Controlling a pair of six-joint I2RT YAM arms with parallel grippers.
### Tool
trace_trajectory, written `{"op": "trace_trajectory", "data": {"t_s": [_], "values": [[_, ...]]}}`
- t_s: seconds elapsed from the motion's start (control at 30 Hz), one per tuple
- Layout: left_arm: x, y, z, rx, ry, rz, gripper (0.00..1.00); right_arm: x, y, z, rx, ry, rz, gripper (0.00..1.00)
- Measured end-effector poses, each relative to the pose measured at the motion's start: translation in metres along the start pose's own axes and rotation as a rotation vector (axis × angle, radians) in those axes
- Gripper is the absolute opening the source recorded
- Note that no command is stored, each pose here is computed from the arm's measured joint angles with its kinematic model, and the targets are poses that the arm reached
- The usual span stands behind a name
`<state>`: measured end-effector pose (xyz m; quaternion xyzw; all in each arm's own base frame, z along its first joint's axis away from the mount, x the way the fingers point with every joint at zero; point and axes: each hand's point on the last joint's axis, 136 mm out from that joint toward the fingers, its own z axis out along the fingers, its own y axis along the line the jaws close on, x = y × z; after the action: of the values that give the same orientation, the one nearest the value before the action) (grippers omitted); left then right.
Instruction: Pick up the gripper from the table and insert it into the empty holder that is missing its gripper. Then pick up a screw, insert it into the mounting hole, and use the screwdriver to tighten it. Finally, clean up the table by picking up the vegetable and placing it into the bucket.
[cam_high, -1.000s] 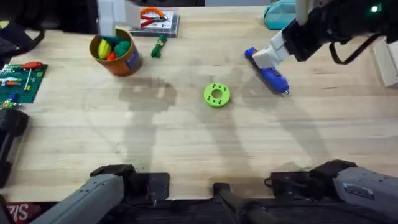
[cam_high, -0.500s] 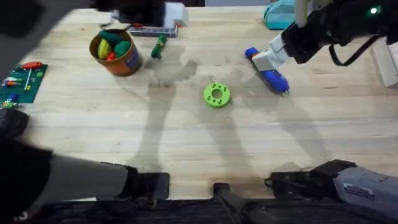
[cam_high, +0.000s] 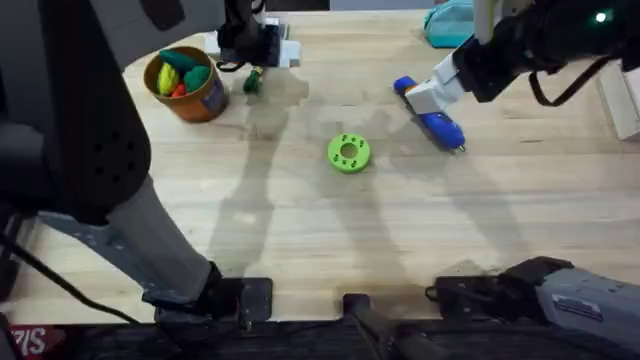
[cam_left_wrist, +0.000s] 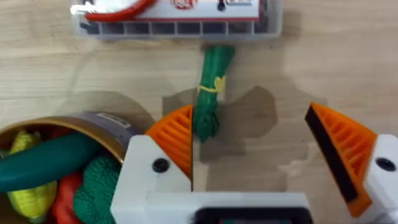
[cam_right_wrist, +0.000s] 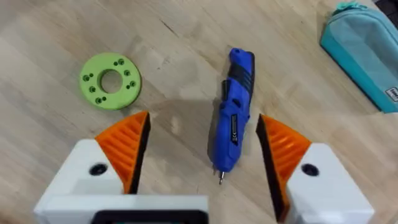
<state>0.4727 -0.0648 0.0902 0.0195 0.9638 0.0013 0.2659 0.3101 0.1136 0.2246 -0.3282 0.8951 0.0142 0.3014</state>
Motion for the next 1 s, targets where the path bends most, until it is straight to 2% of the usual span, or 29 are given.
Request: {"op": "trace_trajectory", "data": {"t_s": [0.17, 0.4, 0.5, 0.57, 0.6, 0.67, 0.77, 0.87, 1.0], "values": [[-0.005, 0.011, 0.008, -0.025, -0.020, -0.030, 0.967, 0.000, 0.000, 0.000, 0.000, 0.000, 0.000, 0.959], [0.007, 0.013, 0.036, -0.037, 0.021, -0.037, 0.961, 0.000, 0.000, 0.000, 0.000, 0.000, 0.000, 0.959], [0.010, 0.014, 0.043, -0.041, 0.030, -0.044, 0.875, 0.000, 0.000, 0.000, 0.000, 0.000, 0.000, 0.959], [0.011, 0.015, 0.045, -0.043, 0.031, -0.055, 0.761, 0.000, 0.000, 0.000, 0.000, 0.000, 0.000, 0.959], [0.011, 0.016, 0.046, -0.044, 0.031, -0.054, 0.640, 0.000, 0.000, 0.000, 0.000, 0.000, 0.000, 0.959], [0.011, 0.017, 0.047, -0.046, 0.033, -0.059, 0.462, 0.000, 0.000, 0.000, 0.000, 0.000, 0.000, 0.959], [0.010, 0.018, 0.047, -0.048, 0.028, -0.066, 0.280, 0.000, 0.000, 0.000, 0.000, 0.000, 0.000, 0.959], [0.009, 0.018, 0.047, -0.048, 0.025, -0.064, 0.031, 0.000, 0.000, 0.000, 0.000, 0.000, 0.000, 0.959], [0.009, 0.018, 0.045, -0.049, 0.028, -0.078, 0.009, 0.000, 0.000, 0.000, 0.000, 0.000, 0.000, 0.959]]}}
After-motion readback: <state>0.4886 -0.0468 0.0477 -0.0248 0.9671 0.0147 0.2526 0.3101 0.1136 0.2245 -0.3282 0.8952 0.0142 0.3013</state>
